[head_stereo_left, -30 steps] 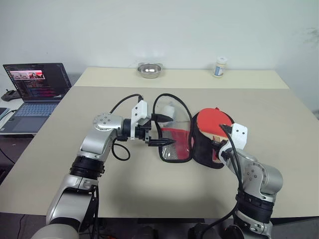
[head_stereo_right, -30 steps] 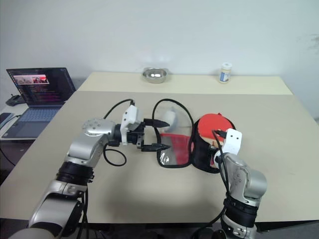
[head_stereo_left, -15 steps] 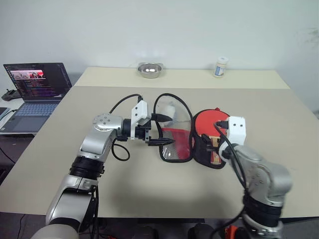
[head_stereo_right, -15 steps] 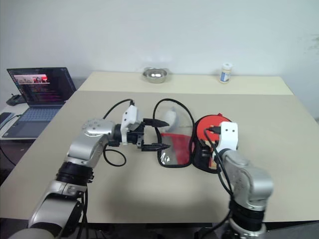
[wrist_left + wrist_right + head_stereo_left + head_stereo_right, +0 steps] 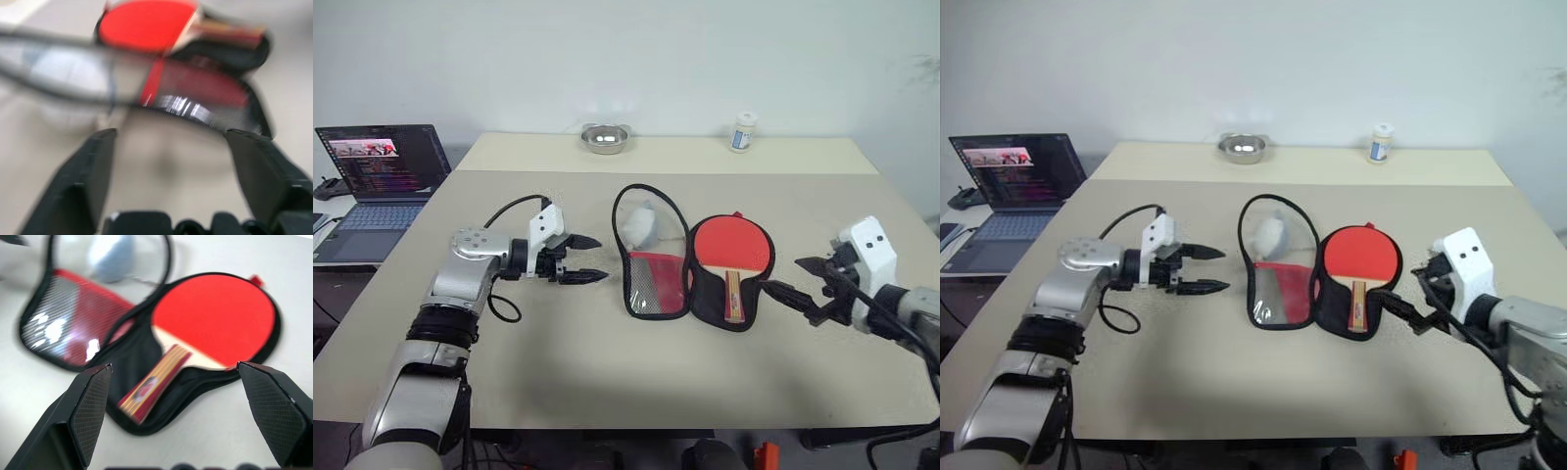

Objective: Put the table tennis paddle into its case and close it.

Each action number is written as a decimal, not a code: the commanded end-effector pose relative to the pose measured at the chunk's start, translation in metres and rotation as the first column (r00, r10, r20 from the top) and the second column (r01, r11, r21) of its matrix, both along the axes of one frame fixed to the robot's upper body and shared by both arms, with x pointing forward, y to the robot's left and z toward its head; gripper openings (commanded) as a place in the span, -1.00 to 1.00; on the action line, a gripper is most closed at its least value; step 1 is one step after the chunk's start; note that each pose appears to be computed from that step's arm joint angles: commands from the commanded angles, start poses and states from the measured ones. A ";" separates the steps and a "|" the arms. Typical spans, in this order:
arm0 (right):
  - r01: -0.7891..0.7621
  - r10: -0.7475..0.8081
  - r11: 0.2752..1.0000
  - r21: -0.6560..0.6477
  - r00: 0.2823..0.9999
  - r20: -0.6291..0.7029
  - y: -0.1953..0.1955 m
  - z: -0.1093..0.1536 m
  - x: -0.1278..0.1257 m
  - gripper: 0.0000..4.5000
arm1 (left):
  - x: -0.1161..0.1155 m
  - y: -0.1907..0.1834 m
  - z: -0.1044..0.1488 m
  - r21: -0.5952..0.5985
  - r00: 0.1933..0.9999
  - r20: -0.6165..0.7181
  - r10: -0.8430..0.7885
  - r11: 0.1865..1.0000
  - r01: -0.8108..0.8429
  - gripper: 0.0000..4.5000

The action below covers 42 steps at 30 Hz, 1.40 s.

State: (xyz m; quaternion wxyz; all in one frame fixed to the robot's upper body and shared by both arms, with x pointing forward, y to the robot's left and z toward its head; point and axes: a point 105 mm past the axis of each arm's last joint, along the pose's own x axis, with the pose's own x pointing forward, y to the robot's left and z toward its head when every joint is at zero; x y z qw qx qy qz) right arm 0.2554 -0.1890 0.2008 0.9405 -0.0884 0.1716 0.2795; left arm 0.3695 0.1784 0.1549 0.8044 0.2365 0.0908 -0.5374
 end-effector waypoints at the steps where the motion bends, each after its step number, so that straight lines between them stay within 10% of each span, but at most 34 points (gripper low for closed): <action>1: -0.124 0.125 0.992 -0.020 0.991 0.044 0.006 0.016 -0.015 1.00 | 0.018 0.018 0.005 0.105 0.993 0.079 0.083 0.990 -0.091 0.01; 7: -0.202 0.204 0.978 -0.059 0.978 0.039 0.007 0.015 -0.025 1.00 | 0.030 -0.018 0.000 0.047 0.995 0.091 0.032 0.998 -0.036 -0.98; 20: -0.290 0.303 0.952 -0.097 0.940 0.157 0.001 0.030 -0.045 1.00 | 0.011 -0.109 0.056 -0.238 0.953 0.127 -0.274 0.925 0.297 -0.98; 31: -0.321 0.326 0.945 -0.059 0.936 0.131 -0.005 0.035 -0.054 1.00 | -0.002 -0.177 0.047 -0.195 0.890 0.145 -0.433 0.869 0.455 -0.98; 42: 0.002 -0.003 1.000 0.027 0.999 0.054 -0.038 0.009 -0.015 1.00 | -0.004 -0.167 0.047 -0.220 0.887 0.170 -0.429 0.861 0.459 -0.98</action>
